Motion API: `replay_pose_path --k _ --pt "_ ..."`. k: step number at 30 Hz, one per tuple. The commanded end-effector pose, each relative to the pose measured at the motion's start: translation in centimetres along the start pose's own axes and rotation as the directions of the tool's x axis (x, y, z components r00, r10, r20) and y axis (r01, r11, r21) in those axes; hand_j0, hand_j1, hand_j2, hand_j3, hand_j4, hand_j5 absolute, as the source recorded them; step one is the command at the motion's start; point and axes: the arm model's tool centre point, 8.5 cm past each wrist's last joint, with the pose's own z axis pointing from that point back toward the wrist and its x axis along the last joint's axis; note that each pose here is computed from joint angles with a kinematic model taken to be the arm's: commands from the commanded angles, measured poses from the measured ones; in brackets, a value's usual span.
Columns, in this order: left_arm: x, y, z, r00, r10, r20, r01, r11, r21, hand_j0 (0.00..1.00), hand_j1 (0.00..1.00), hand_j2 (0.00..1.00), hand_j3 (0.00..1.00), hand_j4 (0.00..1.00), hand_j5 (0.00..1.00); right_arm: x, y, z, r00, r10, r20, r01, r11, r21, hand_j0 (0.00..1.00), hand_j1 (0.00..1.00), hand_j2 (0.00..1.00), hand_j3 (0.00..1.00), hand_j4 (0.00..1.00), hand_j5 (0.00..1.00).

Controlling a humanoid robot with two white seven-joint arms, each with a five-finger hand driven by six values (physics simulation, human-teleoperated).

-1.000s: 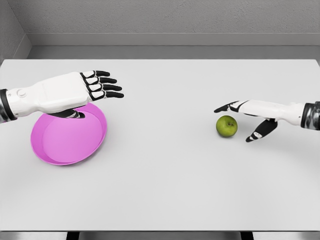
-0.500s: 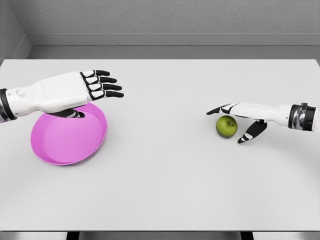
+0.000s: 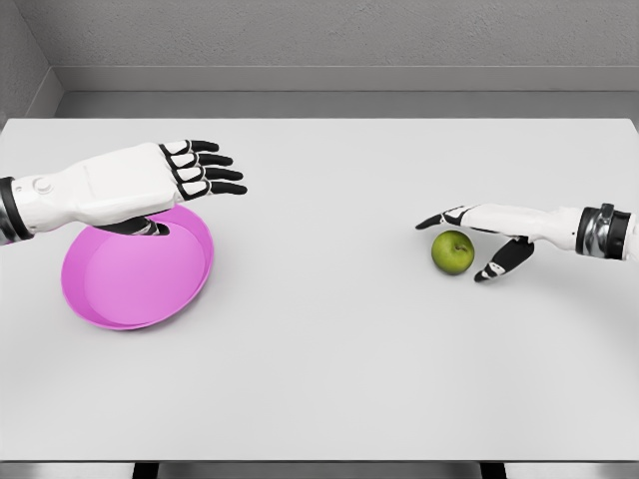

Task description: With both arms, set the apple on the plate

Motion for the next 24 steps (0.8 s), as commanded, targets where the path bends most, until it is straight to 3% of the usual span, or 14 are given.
replay_pose_path --k 1,5,14,17,22,24 --pt "0.0 0.1 0.0 1.000 0.004 -0.001 -0.004 1.000 0.004 1.00 1.00 1.00 1.00 1.00 1.00 0.0 -0.1 0.1 1.000 -0.006 0.001 0.006 1.000 -0.007 0.74 0.74 0.74 0.74 0.74 0.74" --pt "0.0 0.1 0.0 1.000 0.004 -0.001 -0.004 1.000 0.004 1.00 1.00 1.00 1.00 1.00 1.00 0.1 -0.1 0.0 1.000 -0.006 0.004 0.006 1.000 -0.008 0.65 0.65 0.65 0.65 0.65 0.65" --pt "0.0 0.1 0.0 1.000 0.004 -0.001 -0.004 1.000 0.004 1.00 1.00 1.00 1.00 1.00 1.00 0.3 -0.2 -0.1 1.000 -0.016 0.018 0.017 1.000 -0.017 0.65 0.65 0.65 0.65 0.65 0.65" --pt "0.0 0.1 0.0 1.000 0.004 -0.001 -0.004 1.000 0.004 1.00 1.00 1.00 1.00 1.00 1.00 3.9 -0.4 -4.0 0.990 0.020 0.142 -0.020 1.000 -0.005 0.67 0.67 0.67 0.67 0.67 0.67" --pt "0.0 0.1 0.0 1.000 0.004 -0.001 -0.004 1.000 0.004 1.00 1.00 1.00 1.00 1.00 1.00 10.6 -1.5 -11.3 0.938 0.088 0.335 -0.106 0.994 0.035 0.67 0.67 0.67 0.67 0.67 0.67" --pt "0.0 0.1 0.0 1.000 0.004 -0.001 -0.004 1.000 0.004 1.00 1.00 1.00 1.00 1.00 1.00 11.8 -2.0 -12.2 0.926 0.103 0.362 -0.122 0.992 0.030 0.67 0.67 0.67 0.67 0.67 0.67"
